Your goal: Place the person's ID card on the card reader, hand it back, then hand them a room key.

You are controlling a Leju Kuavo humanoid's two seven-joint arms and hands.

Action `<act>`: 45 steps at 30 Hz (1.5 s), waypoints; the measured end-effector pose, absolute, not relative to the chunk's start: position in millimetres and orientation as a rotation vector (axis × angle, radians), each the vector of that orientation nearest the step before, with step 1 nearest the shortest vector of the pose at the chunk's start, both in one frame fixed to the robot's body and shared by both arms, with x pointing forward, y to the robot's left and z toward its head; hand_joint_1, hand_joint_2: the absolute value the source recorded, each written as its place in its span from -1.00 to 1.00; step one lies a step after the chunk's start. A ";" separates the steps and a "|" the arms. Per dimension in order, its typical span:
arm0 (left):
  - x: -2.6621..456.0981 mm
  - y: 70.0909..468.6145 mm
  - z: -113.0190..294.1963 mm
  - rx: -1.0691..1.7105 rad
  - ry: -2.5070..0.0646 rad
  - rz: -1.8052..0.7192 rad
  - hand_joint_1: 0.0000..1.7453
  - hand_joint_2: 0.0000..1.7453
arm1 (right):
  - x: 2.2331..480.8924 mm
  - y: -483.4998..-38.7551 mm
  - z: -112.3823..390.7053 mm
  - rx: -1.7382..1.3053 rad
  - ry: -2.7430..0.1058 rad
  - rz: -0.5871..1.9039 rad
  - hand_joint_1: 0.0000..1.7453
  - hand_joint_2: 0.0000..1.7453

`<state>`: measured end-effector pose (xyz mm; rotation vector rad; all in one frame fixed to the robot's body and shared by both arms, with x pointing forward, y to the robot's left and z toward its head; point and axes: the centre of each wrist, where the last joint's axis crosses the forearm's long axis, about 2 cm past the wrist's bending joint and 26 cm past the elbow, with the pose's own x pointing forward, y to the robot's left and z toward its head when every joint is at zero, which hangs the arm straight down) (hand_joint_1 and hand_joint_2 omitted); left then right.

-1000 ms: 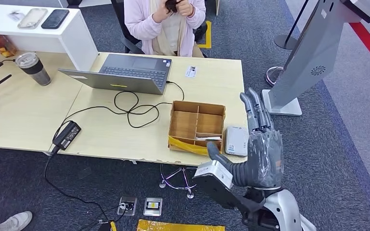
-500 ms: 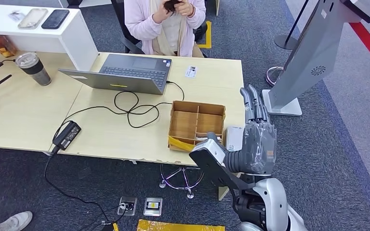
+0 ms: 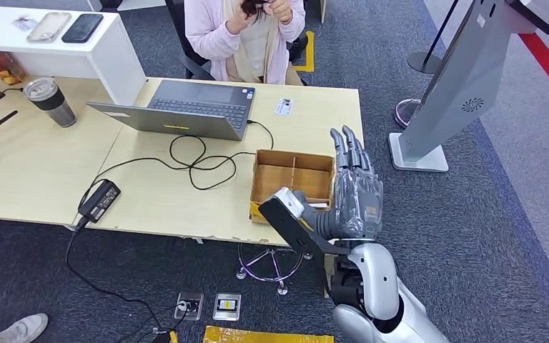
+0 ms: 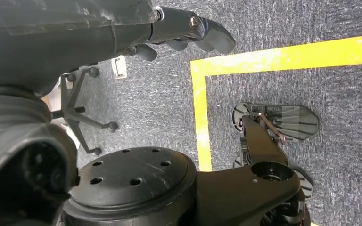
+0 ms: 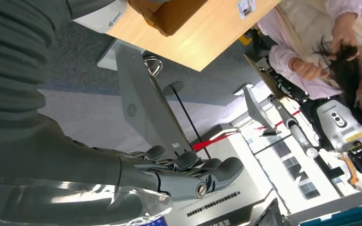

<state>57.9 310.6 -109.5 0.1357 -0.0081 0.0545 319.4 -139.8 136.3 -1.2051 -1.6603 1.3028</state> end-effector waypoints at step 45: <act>57.7 321.7 -109.0 0.152 -0.010 -0.004 -1.00 -1.00 | 322.5 -122.4 80.4 -1.037 -1.485 1.593 -1.00 1.00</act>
